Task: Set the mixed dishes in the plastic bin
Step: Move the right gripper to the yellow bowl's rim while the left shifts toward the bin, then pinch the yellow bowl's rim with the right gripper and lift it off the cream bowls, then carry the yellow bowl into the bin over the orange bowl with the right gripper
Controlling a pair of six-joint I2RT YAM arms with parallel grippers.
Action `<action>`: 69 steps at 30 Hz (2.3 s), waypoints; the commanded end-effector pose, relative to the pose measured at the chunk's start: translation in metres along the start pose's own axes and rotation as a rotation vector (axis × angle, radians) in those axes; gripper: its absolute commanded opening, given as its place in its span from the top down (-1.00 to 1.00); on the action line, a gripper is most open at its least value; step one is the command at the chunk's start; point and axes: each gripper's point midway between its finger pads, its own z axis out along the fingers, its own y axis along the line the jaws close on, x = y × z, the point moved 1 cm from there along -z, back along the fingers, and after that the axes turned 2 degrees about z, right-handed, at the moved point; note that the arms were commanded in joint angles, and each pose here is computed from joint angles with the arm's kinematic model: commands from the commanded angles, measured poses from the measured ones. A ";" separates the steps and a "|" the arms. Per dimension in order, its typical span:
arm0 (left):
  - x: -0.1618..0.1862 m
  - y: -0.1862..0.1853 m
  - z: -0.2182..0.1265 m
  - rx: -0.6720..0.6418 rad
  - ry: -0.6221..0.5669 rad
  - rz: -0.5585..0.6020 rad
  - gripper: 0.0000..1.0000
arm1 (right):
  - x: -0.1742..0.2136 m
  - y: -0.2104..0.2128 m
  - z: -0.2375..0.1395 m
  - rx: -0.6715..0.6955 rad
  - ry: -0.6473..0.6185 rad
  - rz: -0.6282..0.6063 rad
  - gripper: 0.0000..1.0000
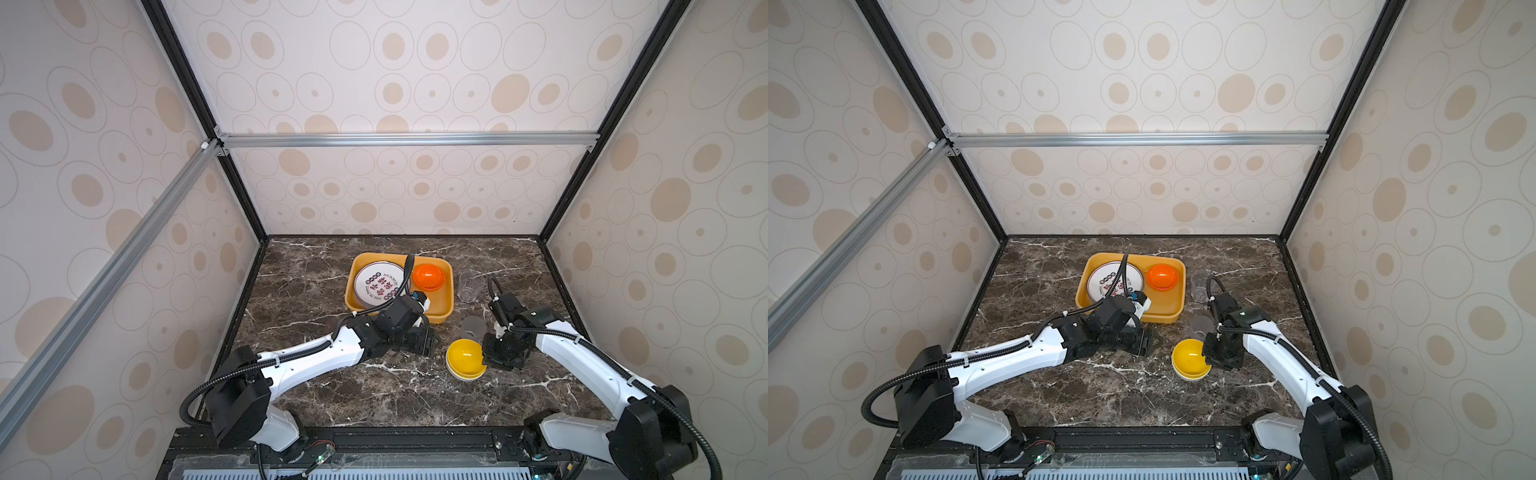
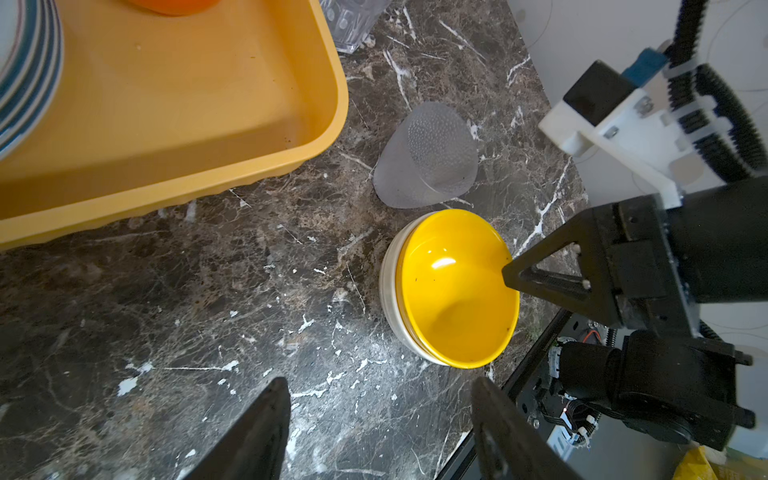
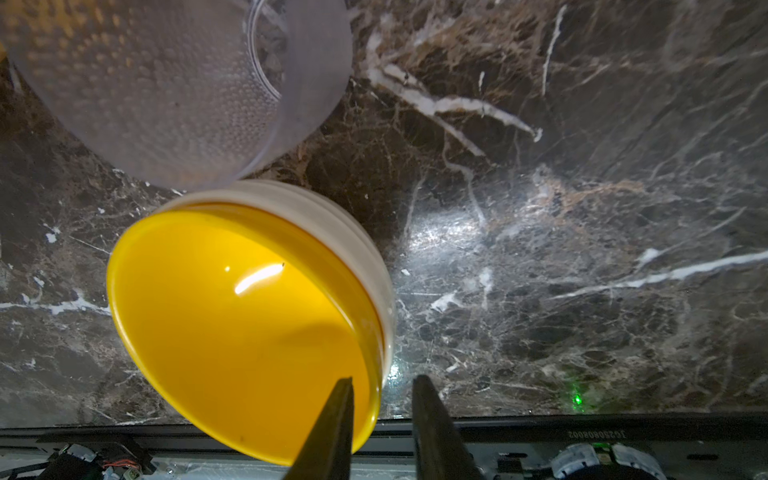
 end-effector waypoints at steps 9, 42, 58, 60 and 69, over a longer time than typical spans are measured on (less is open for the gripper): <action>-0.001 -0.003 0.001 -0.011 -0.001 0.015 -0.36 | 0.002 -0.003 0.011 0.014 0.031 0.021 0.59; -0.011 0.006 -0.017 -0.048 -0.086 -0.046 -0.38 | -0.007 0.012 -0.033 -0.017 -0.018 -0.085 1.00; -0.026 0.054 -0.066 -0.057 -0.279 -0.263 -0.42 | -0.039 0.054 -0.077 -0.092 -0.088 -0.174 1.00; -0.026 0.058 -0.071 -0.057 -0.294 -0.279 -0.42 | -0.047 0.063 -0.080 -0.108 -0.098 -0.178 1.00; -0.025 0.081 -0.086 -0.076 -0.332 -0.353 -0.42 | -0.089 0.099 -0.087 -0.124 -0.143 -0.195 1.00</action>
